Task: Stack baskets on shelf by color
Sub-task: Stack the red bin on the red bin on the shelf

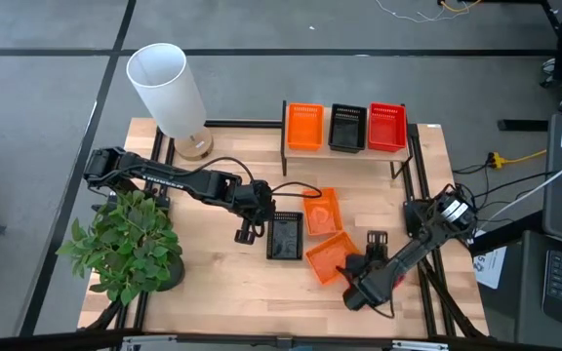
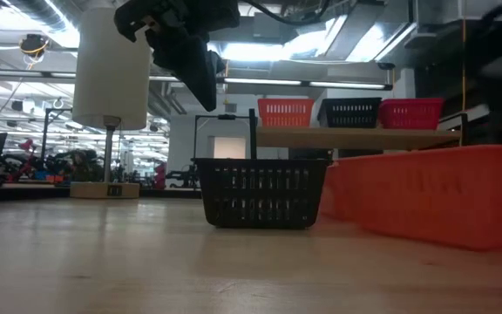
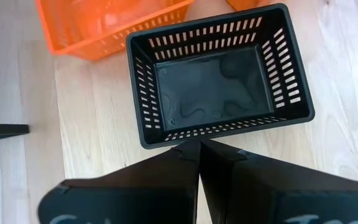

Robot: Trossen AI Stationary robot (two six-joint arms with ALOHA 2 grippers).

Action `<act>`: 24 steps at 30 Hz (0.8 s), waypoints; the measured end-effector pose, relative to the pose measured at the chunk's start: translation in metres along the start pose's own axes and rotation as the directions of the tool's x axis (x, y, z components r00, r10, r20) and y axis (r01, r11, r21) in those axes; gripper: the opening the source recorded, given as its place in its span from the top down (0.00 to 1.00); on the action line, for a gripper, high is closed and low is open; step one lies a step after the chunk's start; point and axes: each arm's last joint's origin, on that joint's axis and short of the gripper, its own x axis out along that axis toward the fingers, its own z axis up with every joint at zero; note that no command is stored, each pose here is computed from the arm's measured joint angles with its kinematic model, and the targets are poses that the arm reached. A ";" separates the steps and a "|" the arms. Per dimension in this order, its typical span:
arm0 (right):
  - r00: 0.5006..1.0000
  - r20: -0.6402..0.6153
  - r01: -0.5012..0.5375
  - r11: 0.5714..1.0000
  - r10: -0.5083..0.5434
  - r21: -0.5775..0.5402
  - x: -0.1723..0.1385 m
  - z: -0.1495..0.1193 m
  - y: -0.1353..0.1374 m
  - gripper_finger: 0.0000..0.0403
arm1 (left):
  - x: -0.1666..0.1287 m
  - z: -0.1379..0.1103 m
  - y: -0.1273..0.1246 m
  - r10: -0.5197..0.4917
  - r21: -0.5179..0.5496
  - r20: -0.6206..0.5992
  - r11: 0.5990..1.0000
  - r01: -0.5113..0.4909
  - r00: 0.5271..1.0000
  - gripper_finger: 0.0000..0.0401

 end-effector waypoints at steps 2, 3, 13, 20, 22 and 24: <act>0.998 -0.011 0.061 0.998 -0.061 0.021 0.010 -0.001 -0.005 0.71 | 0.000 0.000 0.000 0.000 0.000 0.000 1.000 0.000 1.000 1.00; 0.995 -0.021 0.097 0.995 -0.097 0.027 0.013 -0.002 -0.008 0.71 | 0.000 0.000 0.000 0.000 0.000 0.000 1.000 0.000 1.000 1.00; 0.919 0.148 0.355 0.931 -0.365 0.089 0.012 -0.001 -0.030 0.71 | 0.000 0.000 0.000 0.000 0.001 0.000 1.000 0.000 1.000 1.00; 0.966 0.198 0.102 0.952 -0.164 0.287 -0.029 -0.010 -0.044 0.71 | 0.000 0.000 0.000 0.001 0.003 0.005 1.000 -0.001 1.000 1.00; 0.971 0.234 -0.036 0.943 -0.045 0.331 -0.047 -0.018 -0.045 0.71 | 0.000 0.000 0.000 0.001 0.003 0.005 1.000 -0.001 1.000 1.00; 0.954 0.286 -0.186 0.924 0.089 0.333 -0.061 -0.024 -0.042 0.71 | 0.000 0.001 0.000 0.001 0.003 0.009 1.000 -0.001 1.000 1.00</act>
